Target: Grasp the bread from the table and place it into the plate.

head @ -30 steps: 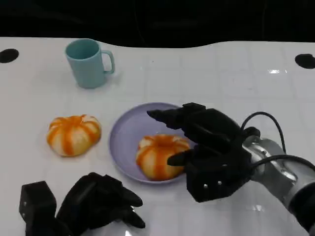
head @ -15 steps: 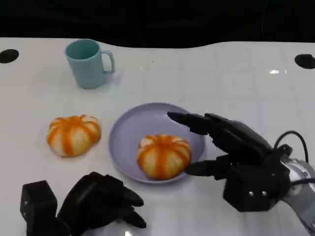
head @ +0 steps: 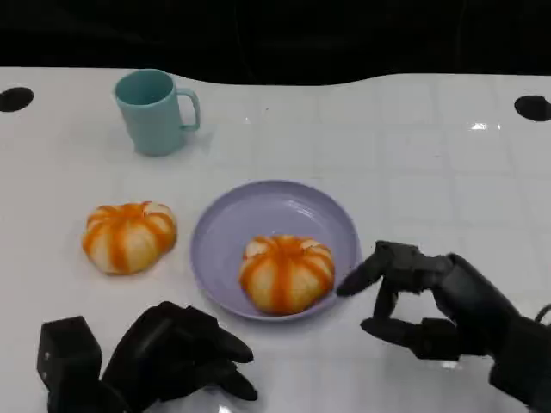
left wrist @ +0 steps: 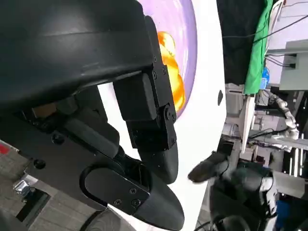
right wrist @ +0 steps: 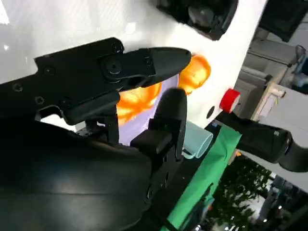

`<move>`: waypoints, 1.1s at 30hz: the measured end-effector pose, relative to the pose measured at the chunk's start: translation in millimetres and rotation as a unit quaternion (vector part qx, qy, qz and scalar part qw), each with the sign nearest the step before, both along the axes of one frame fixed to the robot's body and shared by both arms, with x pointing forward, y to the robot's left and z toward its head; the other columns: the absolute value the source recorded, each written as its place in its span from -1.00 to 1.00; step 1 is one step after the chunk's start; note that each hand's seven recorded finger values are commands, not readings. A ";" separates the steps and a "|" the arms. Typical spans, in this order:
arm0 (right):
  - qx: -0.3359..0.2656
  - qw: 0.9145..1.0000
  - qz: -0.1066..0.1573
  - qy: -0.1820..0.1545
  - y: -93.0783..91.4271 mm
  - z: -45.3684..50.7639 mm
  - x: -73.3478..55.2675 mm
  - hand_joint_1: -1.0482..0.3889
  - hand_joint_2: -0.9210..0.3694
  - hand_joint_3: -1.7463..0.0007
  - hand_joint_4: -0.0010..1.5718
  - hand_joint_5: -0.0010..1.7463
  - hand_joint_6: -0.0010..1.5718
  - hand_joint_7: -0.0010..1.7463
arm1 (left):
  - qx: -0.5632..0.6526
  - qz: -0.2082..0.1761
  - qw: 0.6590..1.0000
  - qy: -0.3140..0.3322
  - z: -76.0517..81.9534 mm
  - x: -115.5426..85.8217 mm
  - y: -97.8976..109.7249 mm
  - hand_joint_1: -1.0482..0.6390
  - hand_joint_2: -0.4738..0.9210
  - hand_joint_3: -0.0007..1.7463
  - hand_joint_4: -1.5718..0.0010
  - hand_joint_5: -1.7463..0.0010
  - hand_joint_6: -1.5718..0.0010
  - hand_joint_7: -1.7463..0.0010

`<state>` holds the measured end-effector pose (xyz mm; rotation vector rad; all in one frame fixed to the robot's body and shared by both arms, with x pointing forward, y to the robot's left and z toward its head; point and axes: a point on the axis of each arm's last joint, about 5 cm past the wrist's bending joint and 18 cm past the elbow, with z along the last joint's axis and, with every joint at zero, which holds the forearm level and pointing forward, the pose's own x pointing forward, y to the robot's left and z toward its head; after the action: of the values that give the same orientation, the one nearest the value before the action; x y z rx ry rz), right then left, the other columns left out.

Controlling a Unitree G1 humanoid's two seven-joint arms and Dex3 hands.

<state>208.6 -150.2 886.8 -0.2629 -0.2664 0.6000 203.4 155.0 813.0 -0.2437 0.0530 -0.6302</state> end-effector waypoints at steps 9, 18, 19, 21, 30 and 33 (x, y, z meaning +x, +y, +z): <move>0.047 0.991 -0.038 0.116 -17.6 -4.6 -35.5 -0.17 -1.00 0.81 -0.23 1.00 -0.43 1.00 | -0.002 0.000 1.000 -0.002 0.2 0.5 -1.3 -1.00 0.79 -1.00 -1.00 0.81 -0.96 1.00; 0.059 0.985 -0.057 0.150 -25.3 -2.2 -54.3 -0.15 -1.00 0.80 -0.09 1.00 -0.32 1.00 | -0.001 0.000 1.000 -0.005 0.6 1.0 -1.2 -1.00 0.79 -1.00 -1.00 0.80 -0.97 0.99; 0.062 0.985 -0.061 0.151 -25.3 -2.8 -55.0 -0.15 -1.00 0.80 -0.08 1.00 -0.31 1.00 | -0.001 0.001 1.000 -0.005 0.6 1.0 -1.1 -1.00 0.79 -1.00 -1.00 0.79 -0.98 0.99; 0.069 0.984 -0.065 0.152 -24.0 -3.9 -56.2 -0.13 -1.00 0.81 -0.09 1.00 -0.31 1.00 | -0.001 0.001 1.000 -0.005 0.6 1.0 -1.0 -1.00 0.79 -1.00 -1.00 0.80 -0.97 0.99; 0.096 0.985 -0.080 0.123 -16.7 -12.7 -51.5 -0.12 -1.00 0.78 0.00 1.00 -0.25 1.00 | -0.002 0.003 1.000 -0.002 0.5 1.3 0.2 -1.00 0.78 -1.00 -1.00 0.78 -0.98 0.99; 0.097 0.985 -0.080 0.120 -15.8 -16.8 -48.8 -0.10 -1.00 0.78 0.01 1.00 -0.26 1.00 | -0.001 0.004 1.000 0.002 -0.2 1.9 1.4 -1.00 0.77 -1.00 -1.00 0.79 -0.97 1.00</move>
<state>159.8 -165.9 870.0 -0.0220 -0.0693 0.4379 205.2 156.4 812.8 -0.2469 0.0544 -0.6213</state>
